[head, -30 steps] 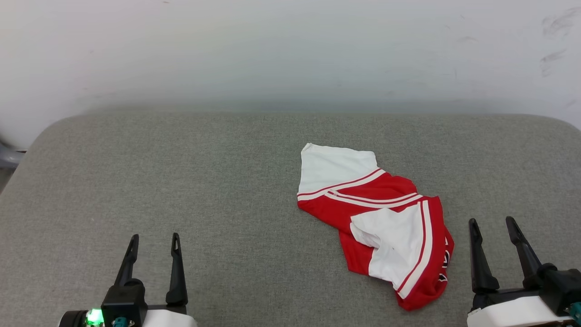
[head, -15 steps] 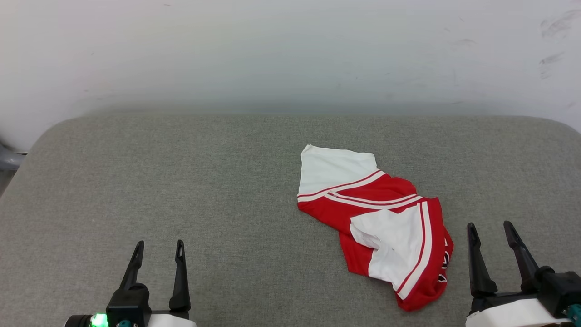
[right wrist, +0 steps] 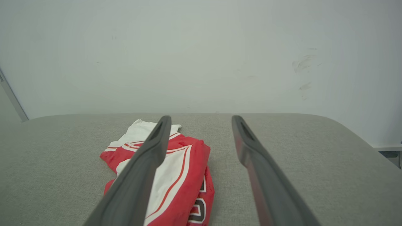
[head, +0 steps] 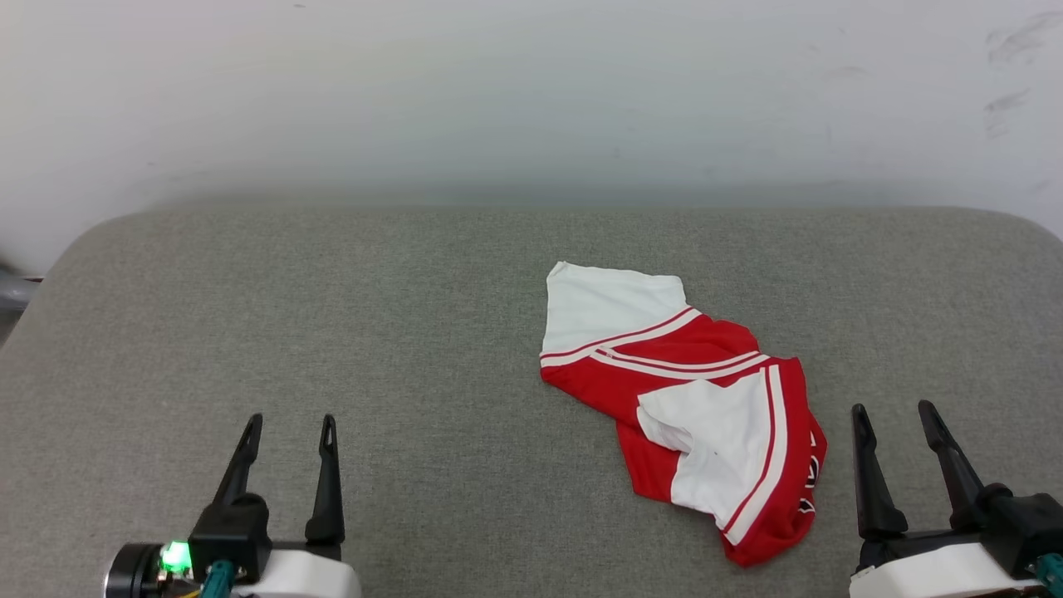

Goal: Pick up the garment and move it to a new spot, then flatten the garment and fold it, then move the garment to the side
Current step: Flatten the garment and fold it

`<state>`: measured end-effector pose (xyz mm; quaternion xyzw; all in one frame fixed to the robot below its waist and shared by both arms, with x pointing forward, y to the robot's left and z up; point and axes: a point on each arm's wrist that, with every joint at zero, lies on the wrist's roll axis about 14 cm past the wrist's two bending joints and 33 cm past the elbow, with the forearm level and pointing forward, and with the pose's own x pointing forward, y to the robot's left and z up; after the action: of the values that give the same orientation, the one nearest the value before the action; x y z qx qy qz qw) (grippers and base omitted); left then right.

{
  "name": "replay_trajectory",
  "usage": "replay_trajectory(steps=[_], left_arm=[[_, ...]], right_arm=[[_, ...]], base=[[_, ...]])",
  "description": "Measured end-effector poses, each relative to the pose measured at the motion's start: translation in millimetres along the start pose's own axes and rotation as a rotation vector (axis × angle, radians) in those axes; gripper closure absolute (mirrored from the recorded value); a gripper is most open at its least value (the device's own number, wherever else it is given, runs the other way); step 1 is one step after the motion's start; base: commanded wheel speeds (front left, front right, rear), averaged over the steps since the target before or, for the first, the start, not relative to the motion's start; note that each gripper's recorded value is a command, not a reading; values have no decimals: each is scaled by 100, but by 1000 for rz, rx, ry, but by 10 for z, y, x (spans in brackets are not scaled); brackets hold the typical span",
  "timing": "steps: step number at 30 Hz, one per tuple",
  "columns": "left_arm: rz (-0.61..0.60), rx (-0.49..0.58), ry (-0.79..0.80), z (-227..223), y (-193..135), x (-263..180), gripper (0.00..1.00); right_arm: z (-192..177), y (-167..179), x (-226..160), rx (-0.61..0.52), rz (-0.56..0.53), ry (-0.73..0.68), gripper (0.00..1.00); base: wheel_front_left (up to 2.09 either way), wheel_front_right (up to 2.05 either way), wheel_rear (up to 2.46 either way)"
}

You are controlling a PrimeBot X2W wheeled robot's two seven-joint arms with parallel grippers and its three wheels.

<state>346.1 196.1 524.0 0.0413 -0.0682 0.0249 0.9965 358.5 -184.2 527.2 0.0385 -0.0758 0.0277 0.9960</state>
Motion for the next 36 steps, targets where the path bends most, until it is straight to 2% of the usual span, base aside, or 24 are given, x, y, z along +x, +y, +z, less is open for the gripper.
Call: replay_trajectory(steps=[5, 11, 14, 17, 21, 26, 32, 36], left_arm=[[-97, 22, -90, 256, -104, 351, 0], [-243, 51, -199, 594, -316, 972, 0], [-312, 35, -218, 665, -486, 1303, 0], [-395, 63, -172, 631, -716, 1635, 0], [-533, 80, -50, 504, -1135, 1979, 0], [-677, 90, 203, 125, -1548, 2250, 0], [-798, 165, 553, -555, -1791, 2294, 0], [-851, 210, 723, -923, -1868, 2256, 0]], right_arm=[[22, -13, 27, -1, -4, -8, 0], [103, -76, 166, -10, -20, -39, 0], [116, -148, 227, -19, -40, -46, 0], [110, -206, 289, -27, -54, -48, 0], [117, -316, 370, -46, -80, -55, 0], [5, -459, 428, -71, -116, -25, 0], [-171, -623, 473, -86, -157, 23, 0], [-256, -689, 508, -99, -170, 45, 0]], base=[[0, 0, 0], [0, 0, 0], [0, 0, 0], [0, 0, 0], [0, 0, 0], [0, 0, 0], [0, 0, 0], [0, 0, 0]])
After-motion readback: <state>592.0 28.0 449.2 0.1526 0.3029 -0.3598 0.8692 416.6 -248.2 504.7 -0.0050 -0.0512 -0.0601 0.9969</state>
